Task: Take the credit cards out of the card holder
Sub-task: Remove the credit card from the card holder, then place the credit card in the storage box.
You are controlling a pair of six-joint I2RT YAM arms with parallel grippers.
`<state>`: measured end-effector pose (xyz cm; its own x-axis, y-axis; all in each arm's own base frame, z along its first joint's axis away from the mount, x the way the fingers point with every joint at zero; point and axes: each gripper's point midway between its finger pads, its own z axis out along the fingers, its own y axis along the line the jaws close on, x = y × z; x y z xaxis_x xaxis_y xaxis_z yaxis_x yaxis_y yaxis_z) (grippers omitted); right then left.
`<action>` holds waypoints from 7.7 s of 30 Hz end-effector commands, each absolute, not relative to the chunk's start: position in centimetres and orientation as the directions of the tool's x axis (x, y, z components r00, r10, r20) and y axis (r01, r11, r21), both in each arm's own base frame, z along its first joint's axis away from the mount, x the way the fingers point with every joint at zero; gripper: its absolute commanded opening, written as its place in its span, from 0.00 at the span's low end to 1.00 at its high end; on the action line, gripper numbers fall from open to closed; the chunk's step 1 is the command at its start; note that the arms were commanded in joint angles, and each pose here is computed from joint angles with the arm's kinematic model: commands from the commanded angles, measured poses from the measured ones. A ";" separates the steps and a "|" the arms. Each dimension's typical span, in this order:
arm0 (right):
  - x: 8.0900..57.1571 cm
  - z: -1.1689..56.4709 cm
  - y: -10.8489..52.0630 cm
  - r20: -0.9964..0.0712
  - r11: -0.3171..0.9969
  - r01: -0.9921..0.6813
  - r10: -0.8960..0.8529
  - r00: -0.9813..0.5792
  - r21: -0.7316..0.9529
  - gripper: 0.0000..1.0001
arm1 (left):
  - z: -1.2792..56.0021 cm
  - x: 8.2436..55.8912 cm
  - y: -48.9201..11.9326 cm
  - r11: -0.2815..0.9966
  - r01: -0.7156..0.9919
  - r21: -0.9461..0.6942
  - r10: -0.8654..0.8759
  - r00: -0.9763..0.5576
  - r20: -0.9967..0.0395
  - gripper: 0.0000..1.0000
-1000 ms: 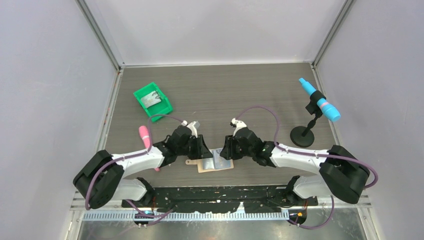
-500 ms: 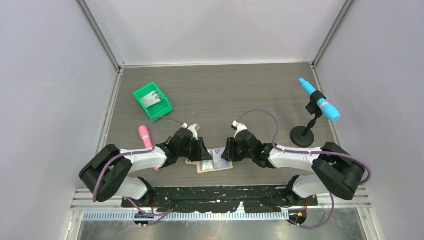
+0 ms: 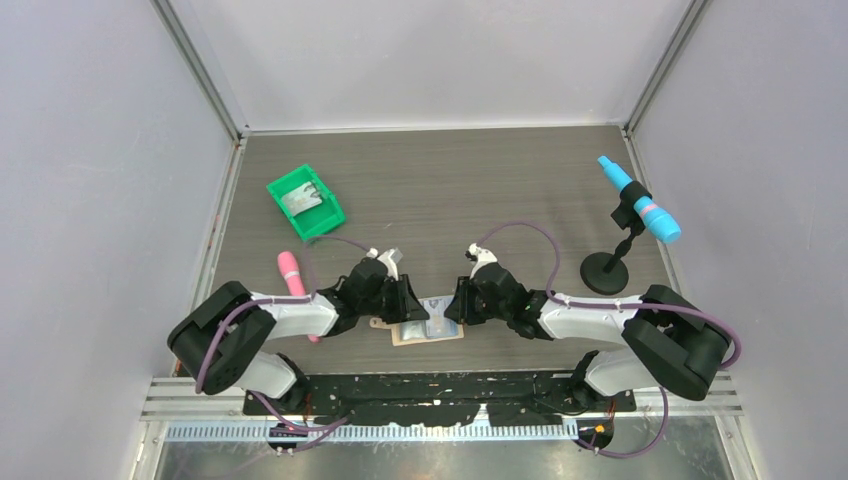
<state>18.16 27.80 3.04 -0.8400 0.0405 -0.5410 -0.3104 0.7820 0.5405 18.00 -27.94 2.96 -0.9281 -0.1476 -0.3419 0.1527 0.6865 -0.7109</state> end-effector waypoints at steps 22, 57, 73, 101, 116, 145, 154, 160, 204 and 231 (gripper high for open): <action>17.5 1.1 26.0 -0.508 0.817 -0.262 0.044 -0.860 0.513 0.25 | 5.3 17.9 -30.2 0.535 0.155 -0.831 -0.217 -0.925 -0.312 0.00; 18.3 6.7 26.7 -0.578 0.763 -0.331 0.067 -0.813 0.554 0.33 | 6.1 16.5 -26.4 0.648 0.153 -0.746 -0.198 -0.912 -0.359 0.00; 17.3 4.4 31.1 -0.527 0.711 -0.368 0.003 -0.850 0.599 0.28 | 6.8 16.5 -27.3 0.600 0.161 -0.784 -0.204 -0.916 -0.345 0.00; 16.4 1.5 29.1 -0.496 0.768 -0.323 -0.008 -0.868 0.553 0.26 | 7.8 16.8 -25.4 0.676 0.183 -0.713 -0.201 -0.886 -0.418 0.00; 14.2 14.9 28.8 -0.787 0.464 -0.725 -0.092 -0.610 0.509 0.49 | 15.9 13.2 -23.1 0.615 0.490 -0.618 0.028 -0.796 -0.604 0.00; 10.3 20.0 32.2 -0.770 0.076 -0.788 -0.173 -0.614 0.611 0.08 | 18.6 8.7 -26.4 0.259 0.618 -0.743 0.162 -0.786 -0.597 0.00; 10.0 21.3 31.7 -0.775 0.068 -0.781 -0.101 -0.624 0.620 0.05 | 19.1 9.8 -25.9 0.331 0.616 -0.715 0.105 -0.777 -0.620 0.14; 11.0 22.9 31.1 -0.753 0.105 -0.748 0.013 -0.658 0.655 0.05 | 19.3 10.9 -25.2 0.395 0.590 -0.705 0.030 -0.775 -0.631 0.62; 15.8 24.6 26.8 -0.560 0.223 -0.527 0.498 -0.662 0.820 0.60 | 25.5 17.6 -24.5 0.376 0.508 -0.775 -0.390 -0.673 -0.629 0.00; 15.3 22.2 22.2 -0.796 0.541 -0.592 0.315 -0.517 0.598 0.95 | 21.9 37.4 -0.8 0.785 -0.247 -0.567 -0.572 -0.640 -0.513 0.00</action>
